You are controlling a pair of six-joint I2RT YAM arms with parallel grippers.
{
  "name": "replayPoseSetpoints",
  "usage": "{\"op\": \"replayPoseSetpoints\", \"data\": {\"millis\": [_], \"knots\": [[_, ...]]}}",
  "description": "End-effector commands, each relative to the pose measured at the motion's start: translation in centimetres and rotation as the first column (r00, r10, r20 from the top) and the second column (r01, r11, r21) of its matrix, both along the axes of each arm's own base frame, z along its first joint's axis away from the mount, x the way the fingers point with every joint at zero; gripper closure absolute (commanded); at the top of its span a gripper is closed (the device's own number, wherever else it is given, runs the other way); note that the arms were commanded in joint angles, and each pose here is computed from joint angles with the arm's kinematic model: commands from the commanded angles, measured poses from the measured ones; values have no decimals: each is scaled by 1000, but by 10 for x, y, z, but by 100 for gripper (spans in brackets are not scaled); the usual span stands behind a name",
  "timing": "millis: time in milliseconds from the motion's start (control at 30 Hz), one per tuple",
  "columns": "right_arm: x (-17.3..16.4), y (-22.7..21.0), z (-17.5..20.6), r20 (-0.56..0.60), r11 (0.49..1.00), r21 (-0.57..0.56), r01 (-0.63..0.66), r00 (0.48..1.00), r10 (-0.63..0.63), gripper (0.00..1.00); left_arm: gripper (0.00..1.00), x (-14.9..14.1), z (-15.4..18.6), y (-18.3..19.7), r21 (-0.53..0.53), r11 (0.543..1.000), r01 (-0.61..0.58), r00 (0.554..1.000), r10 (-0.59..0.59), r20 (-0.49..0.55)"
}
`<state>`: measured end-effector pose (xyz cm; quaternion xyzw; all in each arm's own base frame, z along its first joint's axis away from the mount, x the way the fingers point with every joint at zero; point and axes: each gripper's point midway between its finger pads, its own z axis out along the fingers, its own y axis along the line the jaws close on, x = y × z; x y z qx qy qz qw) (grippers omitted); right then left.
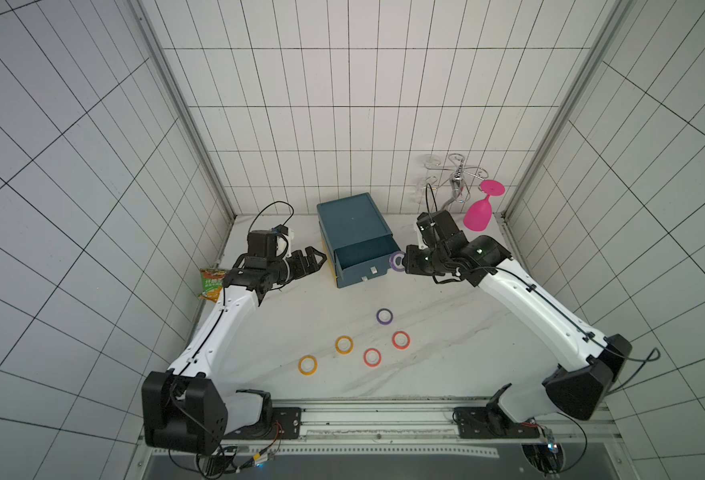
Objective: Place the transparent tape into the drawer according to color
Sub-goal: Place the tape in the drawer.
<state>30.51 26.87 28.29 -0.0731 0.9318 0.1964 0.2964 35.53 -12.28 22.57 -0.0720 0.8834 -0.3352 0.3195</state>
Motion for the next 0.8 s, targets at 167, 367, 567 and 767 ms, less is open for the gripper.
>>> {"op": "replayPoseSetpoints", "data": {"millis": [167, 367, 567, 767], "knots": [[49, 23, 18, 91, 999, -26, -24, 995, 27, 100, 2, 5, 11, -1, -7, 1000, 7, 999, -6, 33], [65, 33, 9, 86, 998, -54, -35, 995, 39, 100, 2, 7, 11, -1, -7, 1000, 7, 999, -7, 33], [67, 36, -4, 62, 996, -78, -48, 997, 53, 92, 2, 8, 11, 0, 0, 1000, 5, 999, -5, 36], [64, 31, 6, 85, 997, -70, -41, 995, 47, 58, 2, 9, 11, 0, -1, 1000, 4, 999, -3, 33]]}}
